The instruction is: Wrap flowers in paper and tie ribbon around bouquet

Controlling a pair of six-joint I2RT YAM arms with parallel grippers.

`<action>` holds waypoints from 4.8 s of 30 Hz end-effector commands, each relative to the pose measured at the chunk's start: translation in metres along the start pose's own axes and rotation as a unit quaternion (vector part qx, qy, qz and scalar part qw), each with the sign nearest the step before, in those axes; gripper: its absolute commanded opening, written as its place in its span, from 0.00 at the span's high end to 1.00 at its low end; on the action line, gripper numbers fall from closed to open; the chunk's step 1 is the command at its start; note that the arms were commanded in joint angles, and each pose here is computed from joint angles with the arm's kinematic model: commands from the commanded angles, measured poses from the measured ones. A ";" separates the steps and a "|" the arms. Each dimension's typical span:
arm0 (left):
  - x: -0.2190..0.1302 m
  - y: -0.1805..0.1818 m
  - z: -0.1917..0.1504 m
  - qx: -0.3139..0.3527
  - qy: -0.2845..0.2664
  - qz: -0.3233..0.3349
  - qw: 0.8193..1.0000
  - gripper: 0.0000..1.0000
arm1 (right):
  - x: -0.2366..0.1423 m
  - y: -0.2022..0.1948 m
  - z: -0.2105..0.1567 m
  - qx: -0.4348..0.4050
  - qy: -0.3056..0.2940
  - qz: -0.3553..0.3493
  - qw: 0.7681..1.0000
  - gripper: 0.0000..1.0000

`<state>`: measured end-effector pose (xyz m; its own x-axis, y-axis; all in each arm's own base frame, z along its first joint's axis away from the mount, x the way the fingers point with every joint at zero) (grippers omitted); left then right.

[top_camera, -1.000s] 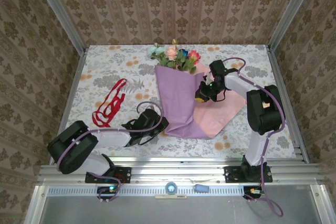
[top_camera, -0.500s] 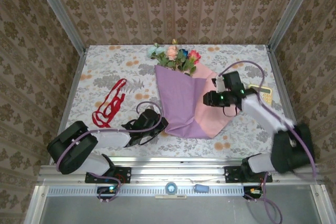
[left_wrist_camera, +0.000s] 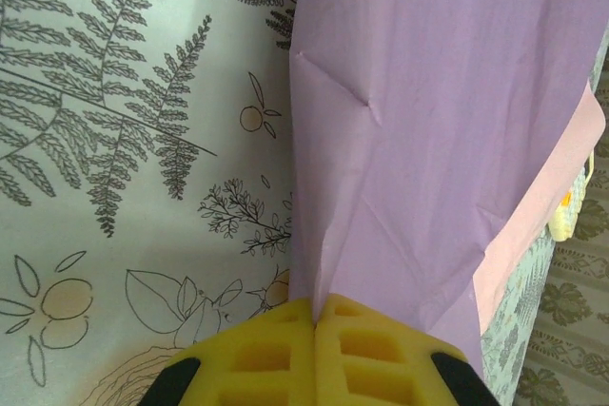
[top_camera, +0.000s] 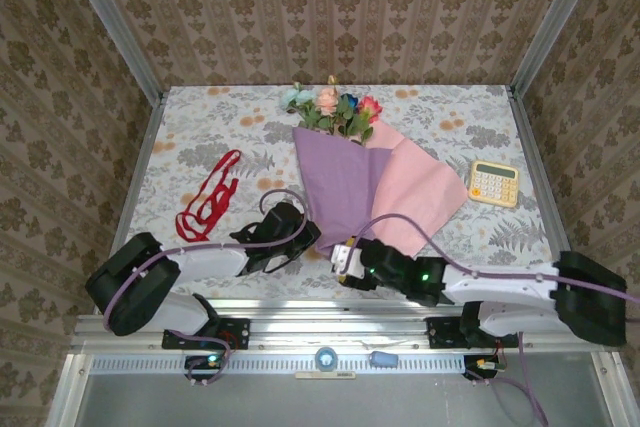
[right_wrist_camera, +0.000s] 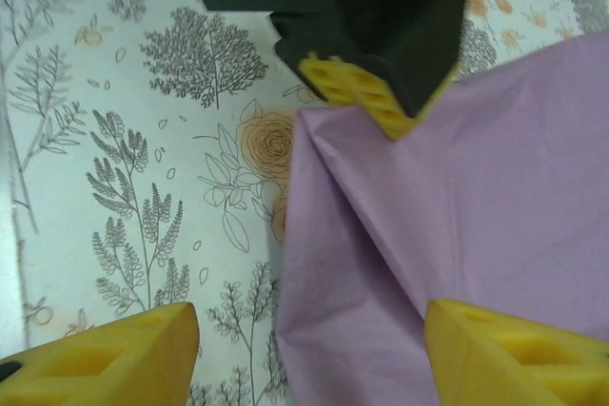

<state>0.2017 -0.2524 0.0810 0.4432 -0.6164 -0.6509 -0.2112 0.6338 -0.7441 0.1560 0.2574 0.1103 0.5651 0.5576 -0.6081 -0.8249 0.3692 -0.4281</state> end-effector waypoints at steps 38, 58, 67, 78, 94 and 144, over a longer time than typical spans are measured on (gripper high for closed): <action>0.007 0.002 0.038 -0.025 0.035 -0.005 0.999 0.64 | 0.077 -0.005 0.028 -0.085 0.040 -0.195 0.976 1.00; 0.042 -0.004 0.091 -0.021 0.005 -0.047 0.999 0.85 | 0.066 0.007 0.015 -0.070 0.043 -0.134 0.988 1.00; 0.062 -0.013 0.123 -0.020 0.001 -0.064 0.998 1.00 | 0.065 0.008 0.013 -0.067 0.044 -0.127 0.989 1.00; 0.085 -0.026 0.144 -0.016 0.007 -0.077 0.997 0.75 | 0.063 0.009 0.010 -0.070 0.044 -0.122 0.989 1.00; 0.108 -0.034 0.195 -0.018 -0.017 -0.091 0.996 0.78 | 0.063 0.010 0.006 -0.073 0.044 -0.109 0.990 1.00; 0.001 -0.009 0.099 -0.081 0.030 -0.040 0.995 0.52 | 0.061 -0.002 0.010 0.009 0.001 -0.045 0.999 1.00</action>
<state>0.3339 -0.1980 0.1145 0.4919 -0.6661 -0.5606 -0.2457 0.5115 -0.8234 0.1935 0.2973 0.0783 0.6499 0.4937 -0.5778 -0.7598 0.4058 -0.5079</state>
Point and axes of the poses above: each hand's point on the last joint's axis, 136 mm out from that joint toward the fingers, its own x axis out along the fingers, its own y axis along the line the jaws close on, z = x × y, the point moved 4 cm from there along -x, back along the fingers, and after that the axes turned 2 degrees about x, right-handed, at the moved point
